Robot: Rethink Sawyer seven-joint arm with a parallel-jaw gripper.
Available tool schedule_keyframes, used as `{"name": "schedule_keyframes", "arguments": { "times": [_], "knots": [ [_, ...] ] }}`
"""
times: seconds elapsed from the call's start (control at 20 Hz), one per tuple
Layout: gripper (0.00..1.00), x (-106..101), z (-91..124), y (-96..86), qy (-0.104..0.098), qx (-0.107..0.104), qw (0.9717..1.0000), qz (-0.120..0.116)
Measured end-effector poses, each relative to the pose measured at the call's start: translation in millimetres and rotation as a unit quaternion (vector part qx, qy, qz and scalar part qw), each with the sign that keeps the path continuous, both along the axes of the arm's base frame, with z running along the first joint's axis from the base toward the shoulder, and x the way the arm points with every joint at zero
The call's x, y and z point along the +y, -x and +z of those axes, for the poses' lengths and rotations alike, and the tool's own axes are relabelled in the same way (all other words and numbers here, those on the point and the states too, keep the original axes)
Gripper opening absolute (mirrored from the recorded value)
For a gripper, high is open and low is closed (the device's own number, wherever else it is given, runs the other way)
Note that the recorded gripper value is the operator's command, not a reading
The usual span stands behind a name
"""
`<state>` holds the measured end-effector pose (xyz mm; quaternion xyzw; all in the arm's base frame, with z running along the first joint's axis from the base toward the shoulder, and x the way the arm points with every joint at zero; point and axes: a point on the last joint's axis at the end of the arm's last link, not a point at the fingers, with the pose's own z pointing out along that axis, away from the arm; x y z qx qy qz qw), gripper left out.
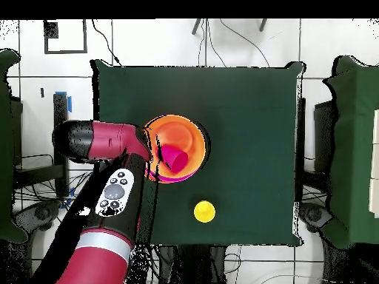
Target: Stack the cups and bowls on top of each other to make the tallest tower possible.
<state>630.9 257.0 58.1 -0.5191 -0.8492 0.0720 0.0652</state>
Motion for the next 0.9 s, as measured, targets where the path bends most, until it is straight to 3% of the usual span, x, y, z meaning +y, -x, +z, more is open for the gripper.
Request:
{"name": "schedule_keyframes", "arguments": {
  "times": [0.4, 0.7, 0.9],
  "knots": [
    [1.00, 1, 11, -3.1, -0.002, -0.004, 1.0000, -0.004],
    [1.00, 6, 44, -7.8, -0.010, -0.002, 0.9999, -0.006],
    [1.00, 8, 81, -18.6, -0.018, -0.009, 0.9998, -0.006]
  ]
}}
